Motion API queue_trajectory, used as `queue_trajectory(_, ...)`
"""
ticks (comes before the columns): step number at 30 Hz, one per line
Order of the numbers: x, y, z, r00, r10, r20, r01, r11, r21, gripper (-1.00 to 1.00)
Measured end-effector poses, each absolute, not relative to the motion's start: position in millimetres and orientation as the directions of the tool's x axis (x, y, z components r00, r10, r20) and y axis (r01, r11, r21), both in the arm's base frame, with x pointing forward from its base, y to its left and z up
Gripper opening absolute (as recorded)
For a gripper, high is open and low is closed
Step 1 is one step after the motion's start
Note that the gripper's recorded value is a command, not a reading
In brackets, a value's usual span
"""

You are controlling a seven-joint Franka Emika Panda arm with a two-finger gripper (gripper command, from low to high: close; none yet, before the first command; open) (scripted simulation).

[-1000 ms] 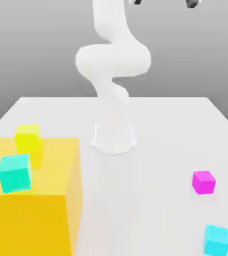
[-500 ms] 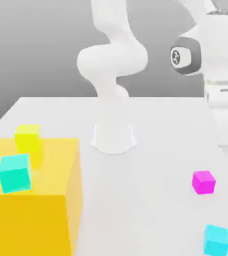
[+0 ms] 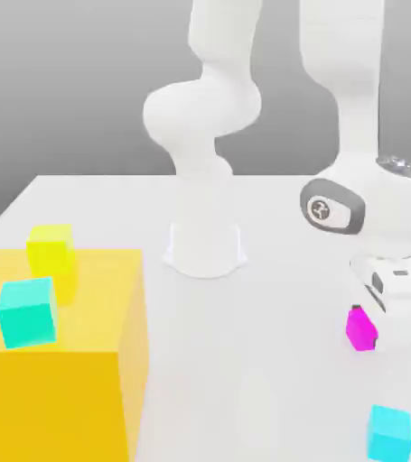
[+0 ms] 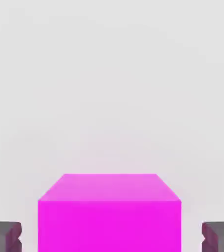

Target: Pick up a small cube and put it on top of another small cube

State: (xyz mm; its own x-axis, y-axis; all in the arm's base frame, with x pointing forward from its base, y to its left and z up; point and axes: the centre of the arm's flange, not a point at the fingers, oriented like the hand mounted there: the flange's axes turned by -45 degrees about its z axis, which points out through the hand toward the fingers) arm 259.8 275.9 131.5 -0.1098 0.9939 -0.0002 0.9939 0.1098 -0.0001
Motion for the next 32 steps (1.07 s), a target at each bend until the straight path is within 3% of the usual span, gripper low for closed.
queue_trajectory(4, 260, 276, 131, -0.110, 0.994, -0.001, 0.994, 0.110, 0.000, -1.00)
queue_trajectory(11, 265, 276, 189, -0.110, 0.994, -0.002, 0.994, 0.110, -0.001, -1.00)
queue_trajectory(24, 455, 245, 238, -0.184, 0.983, -0.001, 0.983, 0.184, -0.005, -1.00)
queue_trajectory(28, 470, 240, 198, -0.195, 0.981, 0.000, 0.981, 0.195, -0.001, -1.00)
queue_trajectory(29, 470, 240, 186, -0.194, 0.981, -0.001, 0.981, 0.194, -0.002, 1.00)
queue_trajectory(32, 470, 240, 186, -0.194, 0.981, -0.001, 0.981, 0.194, -0.002, 1.00)
